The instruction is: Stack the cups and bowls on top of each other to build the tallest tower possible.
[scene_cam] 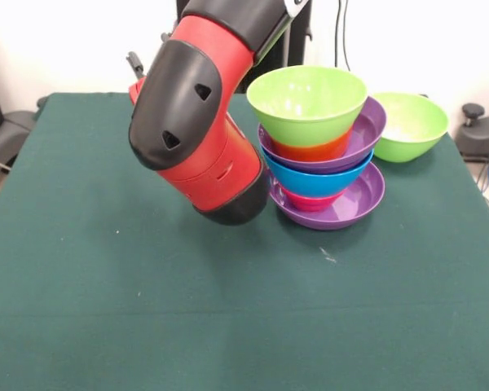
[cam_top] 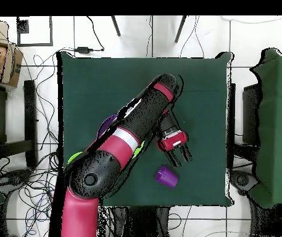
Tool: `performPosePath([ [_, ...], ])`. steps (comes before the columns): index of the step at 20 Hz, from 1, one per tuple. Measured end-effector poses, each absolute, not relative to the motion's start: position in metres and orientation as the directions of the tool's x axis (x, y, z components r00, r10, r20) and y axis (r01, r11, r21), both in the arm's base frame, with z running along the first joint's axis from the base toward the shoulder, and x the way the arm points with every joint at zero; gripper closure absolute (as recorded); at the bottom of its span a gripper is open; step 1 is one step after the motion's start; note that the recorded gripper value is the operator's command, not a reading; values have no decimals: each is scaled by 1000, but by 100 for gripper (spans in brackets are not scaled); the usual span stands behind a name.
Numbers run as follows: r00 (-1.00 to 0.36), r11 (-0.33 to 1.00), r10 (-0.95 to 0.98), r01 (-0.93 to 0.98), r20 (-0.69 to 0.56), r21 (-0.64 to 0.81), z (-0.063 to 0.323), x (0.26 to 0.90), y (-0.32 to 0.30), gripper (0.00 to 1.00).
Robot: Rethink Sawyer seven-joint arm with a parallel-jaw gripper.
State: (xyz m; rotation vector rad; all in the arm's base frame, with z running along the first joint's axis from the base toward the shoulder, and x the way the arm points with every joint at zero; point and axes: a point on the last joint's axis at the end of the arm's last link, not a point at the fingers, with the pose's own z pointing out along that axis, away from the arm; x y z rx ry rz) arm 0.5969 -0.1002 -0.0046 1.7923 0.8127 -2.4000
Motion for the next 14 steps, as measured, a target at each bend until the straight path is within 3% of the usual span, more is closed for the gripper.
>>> performPosePath([
  [14, -312, -861, 282, 336, -907, -383, 2, 603, -100, 0],
])
